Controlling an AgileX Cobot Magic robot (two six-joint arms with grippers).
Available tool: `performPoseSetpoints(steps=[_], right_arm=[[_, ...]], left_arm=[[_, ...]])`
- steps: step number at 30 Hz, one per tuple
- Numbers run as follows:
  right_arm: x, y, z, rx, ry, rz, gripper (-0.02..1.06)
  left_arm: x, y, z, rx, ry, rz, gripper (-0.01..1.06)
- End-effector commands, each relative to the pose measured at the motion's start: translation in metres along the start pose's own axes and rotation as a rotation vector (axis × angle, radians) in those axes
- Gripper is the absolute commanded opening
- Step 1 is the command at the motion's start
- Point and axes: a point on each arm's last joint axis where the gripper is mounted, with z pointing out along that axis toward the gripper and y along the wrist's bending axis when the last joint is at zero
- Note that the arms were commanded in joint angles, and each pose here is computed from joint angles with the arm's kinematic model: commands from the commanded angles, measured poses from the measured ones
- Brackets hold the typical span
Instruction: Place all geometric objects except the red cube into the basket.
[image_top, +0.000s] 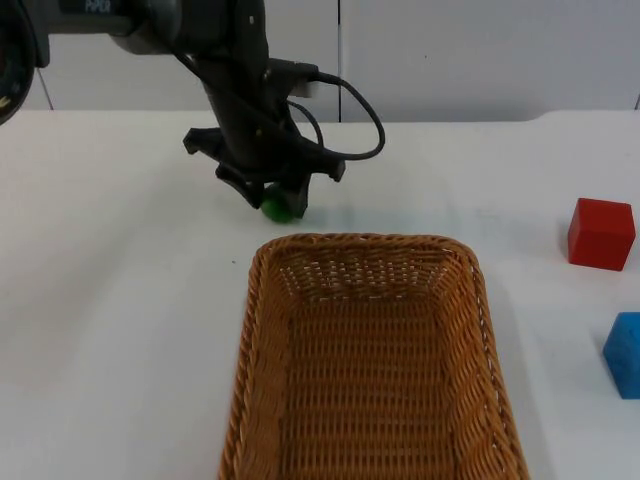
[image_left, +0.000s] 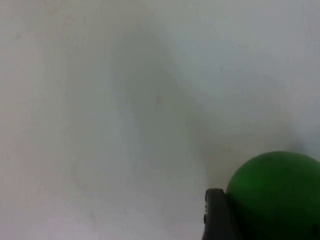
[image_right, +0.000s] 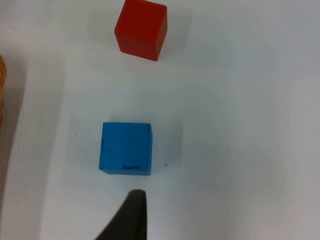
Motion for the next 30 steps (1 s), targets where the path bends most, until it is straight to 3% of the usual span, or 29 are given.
performPoseSetpoints(steps=[1, 5, 8, 9, 14, 18, 21, 23, 30], right_arm=[[0.0, -0.001, 0.0, 0.008, -0.017, -0.008, 1.05], [0.0, -0.001, 0.0, 0.008, -0.019, -0.008, 1.05], [0.0, -0.001, 0.0, 0.008, -0.019, -0.008, 1.05], [0.0, -0.001, 0.0, 0.008, -0.019, -0.008, 1.05], [0.0, -0.001, 0.0, 0.009, -0.015, -0.009, 1.05], [0.0, -0.001, 0.0, 0.009, -0.013, -0.009, 1.05], [0.0, -0.001, 0.0, 0.009, -0.013, -0.009, 1.05], [0.0, -0.001, 0.0, 0.009, -0.012, -0.009, 1.05], [0.001, -0.001, 0.0, 0.005, -0.001, -0.005, 1.05]], left_arm=[[-0.006, -0.005, -0.027, 0.006, -0.013, 0.024, 0.0], [-0.012, -0.008, -0.073, 0.018, -0.054, 0.051, 0.0], [-0.014, -0.014, -0.145, 0.044, -0.105, 0.095, 0.0], [-0.014, -0.014, -0.145, 0.044, -0.105, 0.095, 0.0], [-0.003, -0.028, -0.215, 0.113, -0.138, 0.14, 0.0], [0.004, -0.044, -0.234, 0.093, -0.163, 0.19, 0.0], [0.023, -0.069, -0.241, 0.102, -0.132, 0.25, 0.0], [0.027, -0.074, -0.241, 0.104, -0.122, 0.261, 0.0], [0.082, -0.102, -0.229, 0.153, -0.19, 0.287, 0.0]])
